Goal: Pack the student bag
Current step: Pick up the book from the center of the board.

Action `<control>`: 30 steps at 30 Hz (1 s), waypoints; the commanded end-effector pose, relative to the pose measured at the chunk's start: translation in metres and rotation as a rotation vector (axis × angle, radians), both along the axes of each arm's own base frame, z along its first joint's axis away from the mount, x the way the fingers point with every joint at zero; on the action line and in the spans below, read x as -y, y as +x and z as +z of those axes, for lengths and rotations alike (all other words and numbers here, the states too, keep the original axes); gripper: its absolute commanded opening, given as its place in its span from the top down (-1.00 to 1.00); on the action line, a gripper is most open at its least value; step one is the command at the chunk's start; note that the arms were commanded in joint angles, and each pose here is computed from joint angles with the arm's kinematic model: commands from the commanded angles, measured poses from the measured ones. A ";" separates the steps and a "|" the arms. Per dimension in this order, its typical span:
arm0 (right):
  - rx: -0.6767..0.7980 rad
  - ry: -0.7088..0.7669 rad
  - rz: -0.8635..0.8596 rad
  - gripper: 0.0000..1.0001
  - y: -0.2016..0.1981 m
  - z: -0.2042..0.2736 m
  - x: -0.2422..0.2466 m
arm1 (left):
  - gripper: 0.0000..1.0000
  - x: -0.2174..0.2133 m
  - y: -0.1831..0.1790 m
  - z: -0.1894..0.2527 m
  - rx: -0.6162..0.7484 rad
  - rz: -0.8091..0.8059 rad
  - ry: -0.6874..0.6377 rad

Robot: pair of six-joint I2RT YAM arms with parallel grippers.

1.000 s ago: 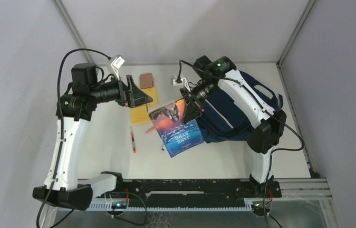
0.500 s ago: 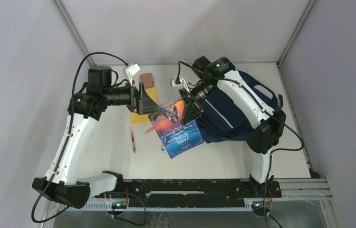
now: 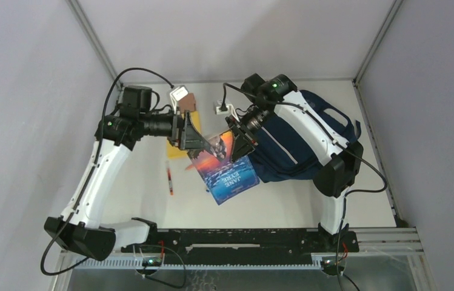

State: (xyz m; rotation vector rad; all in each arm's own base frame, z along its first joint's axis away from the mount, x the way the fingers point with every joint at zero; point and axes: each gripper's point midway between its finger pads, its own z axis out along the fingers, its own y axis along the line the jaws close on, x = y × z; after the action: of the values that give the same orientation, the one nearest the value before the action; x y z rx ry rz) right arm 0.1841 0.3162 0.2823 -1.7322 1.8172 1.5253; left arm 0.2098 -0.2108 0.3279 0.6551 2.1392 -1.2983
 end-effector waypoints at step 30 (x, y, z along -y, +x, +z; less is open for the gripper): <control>0.105 0.033 -1.157 -0.99 0.166 0.036 0.099 | 1.00 -0.047 0.068 0.017 0.020 0.513 -0.088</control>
State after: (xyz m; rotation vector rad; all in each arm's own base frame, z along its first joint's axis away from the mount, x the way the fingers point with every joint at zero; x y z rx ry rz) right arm 0.2841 0.2531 0.2866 -0.9045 2.1646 1.1791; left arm 0.2505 -0.1821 0.3000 0.3177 2.2178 -1.2088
